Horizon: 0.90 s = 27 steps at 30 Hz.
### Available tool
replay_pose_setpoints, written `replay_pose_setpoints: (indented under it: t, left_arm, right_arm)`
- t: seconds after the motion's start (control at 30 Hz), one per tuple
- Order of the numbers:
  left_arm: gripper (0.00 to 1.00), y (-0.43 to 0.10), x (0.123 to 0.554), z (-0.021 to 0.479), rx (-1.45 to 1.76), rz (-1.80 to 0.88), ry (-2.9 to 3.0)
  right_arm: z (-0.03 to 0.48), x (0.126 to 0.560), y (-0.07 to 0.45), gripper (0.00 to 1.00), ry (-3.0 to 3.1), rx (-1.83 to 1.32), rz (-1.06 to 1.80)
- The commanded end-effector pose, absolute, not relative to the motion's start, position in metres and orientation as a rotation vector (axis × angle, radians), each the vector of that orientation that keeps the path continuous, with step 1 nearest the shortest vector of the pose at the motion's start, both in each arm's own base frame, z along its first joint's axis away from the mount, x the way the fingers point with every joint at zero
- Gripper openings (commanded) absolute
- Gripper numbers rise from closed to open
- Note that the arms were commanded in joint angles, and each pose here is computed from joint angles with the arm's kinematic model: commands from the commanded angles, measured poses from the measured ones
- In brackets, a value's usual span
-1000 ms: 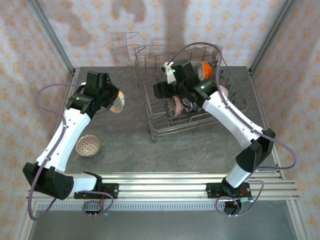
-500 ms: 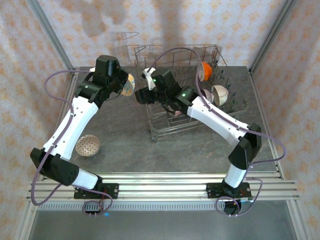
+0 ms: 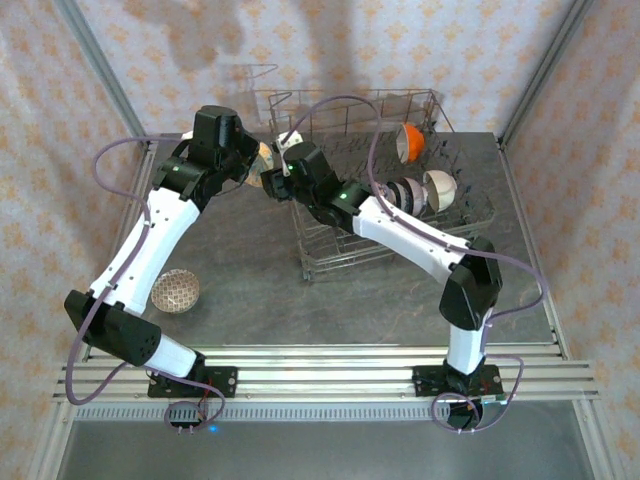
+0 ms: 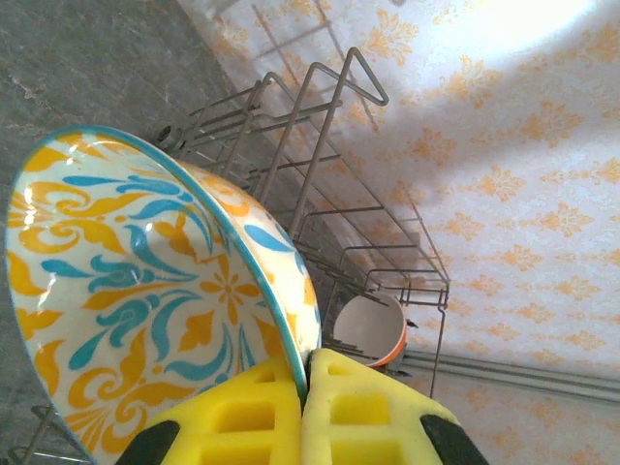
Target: Load the bowls into the dish rack
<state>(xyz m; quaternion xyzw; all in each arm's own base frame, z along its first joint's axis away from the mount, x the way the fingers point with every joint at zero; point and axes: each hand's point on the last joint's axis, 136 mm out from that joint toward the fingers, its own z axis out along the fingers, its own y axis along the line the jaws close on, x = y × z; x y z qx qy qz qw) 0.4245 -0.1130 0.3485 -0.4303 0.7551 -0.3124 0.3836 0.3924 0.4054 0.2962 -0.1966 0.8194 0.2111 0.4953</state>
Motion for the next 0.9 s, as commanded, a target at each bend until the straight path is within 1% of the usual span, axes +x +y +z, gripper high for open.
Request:
replay_pose_setpoints:
  t: [0.0, 0.13, 0.33, 0.43, 0.67, 0.87]
  left_arm:
    - [0.00, -0.118, 0.431, 0.379, -1.067, -0.870, 1.841]
    - [0.00, -0.117, 0.430, 0.384, -1.065, -0.870, 1.831]
    - [0.00, -0.118, 0.430, 0.384, -1.065, -0.869, 1.842]
    - [0.00, -0.120, 0.431, 0.384, -1.064, -0.882, 1.846]
    - [0.00, -0.122, 0.431, 0.384, -1.062, -0.894, 1.850]
    - [0.00, -0.125, 0.430, 0.383, -1.062, -0.906, 1.865]
  right_arm:
    - [0.306, 0.410, 0.400, 0.45, 1.943, -0.357, 0.455]
    - [0.310, 0.414, 0.401, 0.42, 1.909, -0.325, 0.474]
    - [0.317, 0.416, 0.398, 0.41, 1.880, -0.289, 0.450]
    - [0.316, 0.416, 0.398, 0.36, 1.872, -0.284, 0.432]
    - [0.324, 0.413, 0.396, 0.29, 1.799, -0.273, 0.339]
    - [0.326, 0.417, 0.392, 0.21, 1.782, -0.235, 0.310]
